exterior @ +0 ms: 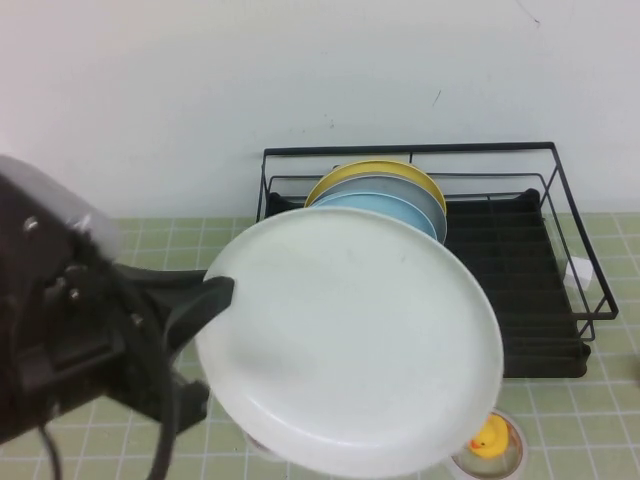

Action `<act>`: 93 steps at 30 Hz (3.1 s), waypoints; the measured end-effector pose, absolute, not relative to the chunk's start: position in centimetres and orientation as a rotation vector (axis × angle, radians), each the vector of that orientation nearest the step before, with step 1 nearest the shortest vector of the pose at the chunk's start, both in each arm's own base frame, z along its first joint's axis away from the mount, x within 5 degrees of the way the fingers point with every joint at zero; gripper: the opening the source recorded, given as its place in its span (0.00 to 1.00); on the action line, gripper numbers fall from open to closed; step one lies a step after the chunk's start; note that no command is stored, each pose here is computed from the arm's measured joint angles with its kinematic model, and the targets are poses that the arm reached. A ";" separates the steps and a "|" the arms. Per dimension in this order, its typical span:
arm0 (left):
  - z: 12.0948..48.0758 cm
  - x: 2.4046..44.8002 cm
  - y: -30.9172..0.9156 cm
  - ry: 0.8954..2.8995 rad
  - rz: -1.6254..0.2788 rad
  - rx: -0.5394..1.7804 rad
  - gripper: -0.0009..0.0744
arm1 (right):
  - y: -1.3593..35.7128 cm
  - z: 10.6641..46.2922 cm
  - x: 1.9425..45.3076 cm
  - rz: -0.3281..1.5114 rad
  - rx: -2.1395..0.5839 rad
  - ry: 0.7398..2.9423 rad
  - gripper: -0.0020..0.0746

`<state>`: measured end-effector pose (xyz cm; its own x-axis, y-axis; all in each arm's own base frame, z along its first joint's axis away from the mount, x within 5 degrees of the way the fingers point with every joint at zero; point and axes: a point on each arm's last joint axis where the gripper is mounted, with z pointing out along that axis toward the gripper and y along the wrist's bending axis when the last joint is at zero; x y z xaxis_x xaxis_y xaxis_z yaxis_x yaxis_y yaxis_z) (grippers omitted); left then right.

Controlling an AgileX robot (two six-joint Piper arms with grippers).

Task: Place plate on rack
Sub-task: Hand over the plate, then place the plate on the rack

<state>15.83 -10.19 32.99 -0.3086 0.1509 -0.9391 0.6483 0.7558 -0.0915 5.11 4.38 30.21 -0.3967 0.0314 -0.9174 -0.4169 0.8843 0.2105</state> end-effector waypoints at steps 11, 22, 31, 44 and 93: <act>32.6 13.9 -9.6 1.796 -0.561 0.640 0.03 | 7.0 37.4 10.4 0.777 -0.845 1.777 0.60; 33.8 13.6 -10.2 1.652 -0.647 0.668 0.03 | 8.4 38.7 13.0 0.980 -1.005 1.653 0.65; 33.9 14.1 -11.0 1.598 -0.719 0.682 0.03 | 10.5 38.2 13.5 1.105 -1.018 1.689 0.65; 33.8 14.6 -11.3 1.599 -0.759 0.641 0.03 | 14.6 34.4 16.4 1.185 -1.115 1.840 0.32; 27.3 5.4 -6.1 1.593 -1.092 0.189 0.01 | 18.8 24.2 44.4 0.403 -1.623 1.587 0.22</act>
<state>5.38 -6.12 27.32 -0.3483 -0.4162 -0.8399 0.6335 0.5560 -0.5382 44.45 18.77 24.16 0.1579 -0.6798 -0.7162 -0.9390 0.1210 -0.3219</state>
